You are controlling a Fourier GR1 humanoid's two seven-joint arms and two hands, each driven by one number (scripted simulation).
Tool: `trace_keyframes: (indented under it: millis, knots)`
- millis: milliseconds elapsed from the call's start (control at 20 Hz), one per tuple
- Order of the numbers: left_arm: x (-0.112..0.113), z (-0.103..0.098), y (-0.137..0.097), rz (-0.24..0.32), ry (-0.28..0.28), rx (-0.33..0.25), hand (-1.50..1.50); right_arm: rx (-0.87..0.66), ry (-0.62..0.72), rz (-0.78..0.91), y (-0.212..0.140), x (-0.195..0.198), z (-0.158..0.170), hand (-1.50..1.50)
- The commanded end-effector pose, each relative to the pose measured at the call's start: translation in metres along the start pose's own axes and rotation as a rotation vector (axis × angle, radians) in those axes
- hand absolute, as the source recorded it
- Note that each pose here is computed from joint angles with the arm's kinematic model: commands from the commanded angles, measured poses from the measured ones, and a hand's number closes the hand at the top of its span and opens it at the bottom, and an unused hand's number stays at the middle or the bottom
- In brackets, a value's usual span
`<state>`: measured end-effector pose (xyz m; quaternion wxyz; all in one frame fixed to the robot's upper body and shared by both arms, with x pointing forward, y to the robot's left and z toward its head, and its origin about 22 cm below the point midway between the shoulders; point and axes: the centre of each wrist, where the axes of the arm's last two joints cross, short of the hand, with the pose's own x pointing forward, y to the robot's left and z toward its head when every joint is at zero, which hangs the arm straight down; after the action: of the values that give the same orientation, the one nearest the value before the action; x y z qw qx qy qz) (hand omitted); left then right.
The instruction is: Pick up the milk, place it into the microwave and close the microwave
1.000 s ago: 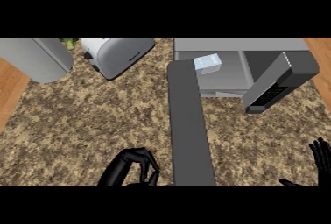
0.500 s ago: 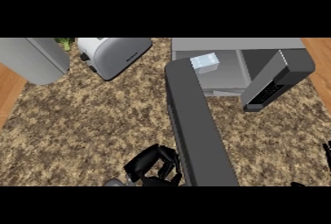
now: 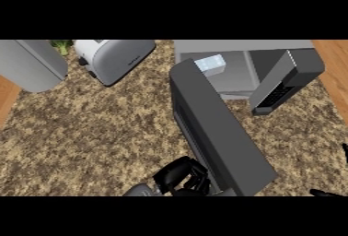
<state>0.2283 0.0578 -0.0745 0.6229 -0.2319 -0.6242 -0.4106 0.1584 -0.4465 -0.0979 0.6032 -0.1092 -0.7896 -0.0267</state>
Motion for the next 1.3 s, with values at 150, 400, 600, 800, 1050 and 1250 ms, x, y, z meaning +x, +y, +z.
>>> trace_keyframes:
  millis: [150, 400, 600, 800, 1050, 1250]
  knots:
    - [0.011, -0.01, -0.034, 0.027, -0.085, 0.03, 1.5, 0.131, -0.11, -0.118, 0.007, 0.009, -0.007, -1.5]
    - [0.031, -0.027, -0.022, 0.026, -0.09, 0.098, -1.5, 0.192, -0.151, -0.141, 0.021, 0.023, -0.041, -1.5]
    - [0.043, -0.038, -0.013, 0.015, -0.116, 0.149, 1.5, 0.208, -0.163, -0.163, 0.033, 0.027, -0.047, -1.5]
    - [0.058, -0.053, 0.004, 0.001, -0.128, 0.189, 1.5, 0.239, -0.172, -0.169, 0.036, 0.036, -0.061, -1.5]
    - [0.081, -0.067, 0.016, -0.045, -0.235, 0.261, 1.5, 0.298, -0.194, -0.175, 0.044, 0.049, -0.079, -1.5]
    - [0.093, -0.078, 0.033, -0.056, -0.234, 0.309, 1.5, 0.34, -0.194, -0.176, 0.055, 0.052, -0.085, -1.5]
